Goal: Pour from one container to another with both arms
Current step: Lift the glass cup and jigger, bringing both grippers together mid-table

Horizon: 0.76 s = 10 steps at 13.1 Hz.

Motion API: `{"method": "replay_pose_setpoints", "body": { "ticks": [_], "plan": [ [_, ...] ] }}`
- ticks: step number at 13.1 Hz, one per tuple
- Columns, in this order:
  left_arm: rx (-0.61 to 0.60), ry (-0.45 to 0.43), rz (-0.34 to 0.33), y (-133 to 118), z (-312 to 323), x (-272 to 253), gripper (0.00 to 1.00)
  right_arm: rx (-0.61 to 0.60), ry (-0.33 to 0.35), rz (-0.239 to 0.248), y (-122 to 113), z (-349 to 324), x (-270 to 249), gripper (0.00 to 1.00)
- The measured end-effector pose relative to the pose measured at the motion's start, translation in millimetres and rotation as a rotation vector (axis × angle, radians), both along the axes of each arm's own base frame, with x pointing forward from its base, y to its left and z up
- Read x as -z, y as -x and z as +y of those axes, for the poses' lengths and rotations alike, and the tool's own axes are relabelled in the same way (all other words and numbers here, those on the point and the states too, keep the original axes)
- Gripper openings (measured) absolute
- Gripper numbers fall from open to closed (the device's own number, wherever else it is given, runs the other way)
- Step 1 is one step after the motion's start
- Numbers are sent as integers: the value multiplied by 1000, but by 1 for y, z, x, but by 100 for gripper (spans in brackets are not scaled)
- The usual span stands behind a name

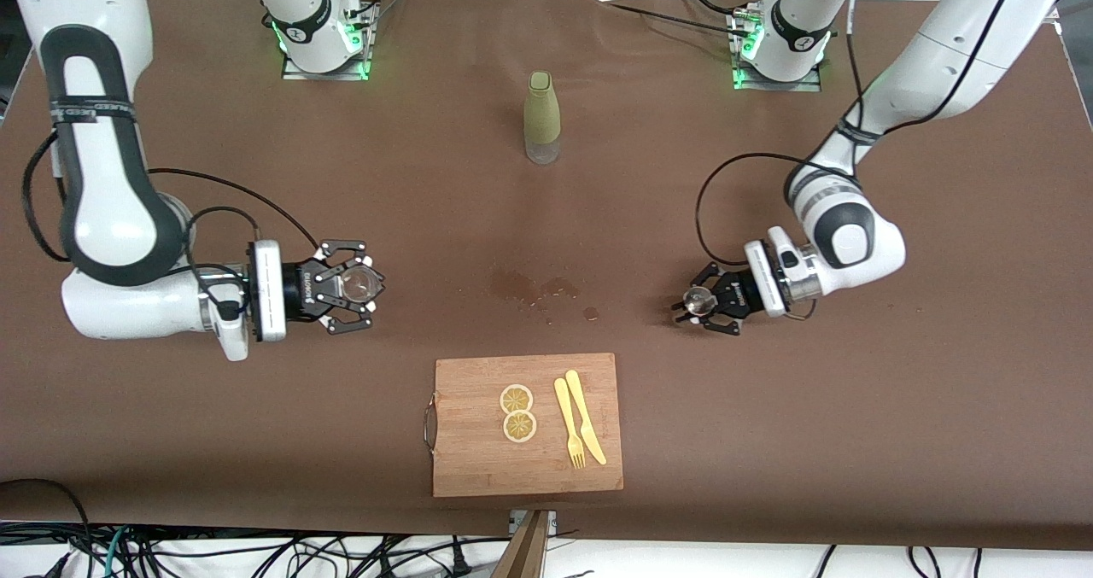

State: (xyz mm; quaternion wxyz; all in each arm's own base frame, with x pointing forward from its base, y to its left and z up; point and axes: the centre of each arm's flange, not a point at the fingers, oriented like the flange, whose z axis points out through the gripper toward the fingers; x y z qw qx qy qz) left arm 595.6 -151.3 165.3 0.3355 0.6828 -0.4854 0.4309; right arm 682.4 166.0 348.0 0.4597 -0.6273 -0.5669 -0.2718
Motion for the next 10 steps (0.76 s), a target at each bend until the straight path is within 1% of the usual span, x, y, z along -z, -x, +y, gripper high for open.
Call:
{"method": "replay_pose_setpoints", "body": {
  "ticks": [3,6,8,10],
  "plan": [
    [-57,-16,38,13,-53,-1,22,29,37,-58,2,51,-1,12],
    [-112,-33,90,34,-103,0,22,46,64,-72,8,92,-3,12],
    [-146,-48,101,40,-128,-6,22,42,71,-78,13,109,-3,12],
    [-179,-54,107,41,-146,-15,22,41,79,-94,17,124,-3,12]
  ]
}}
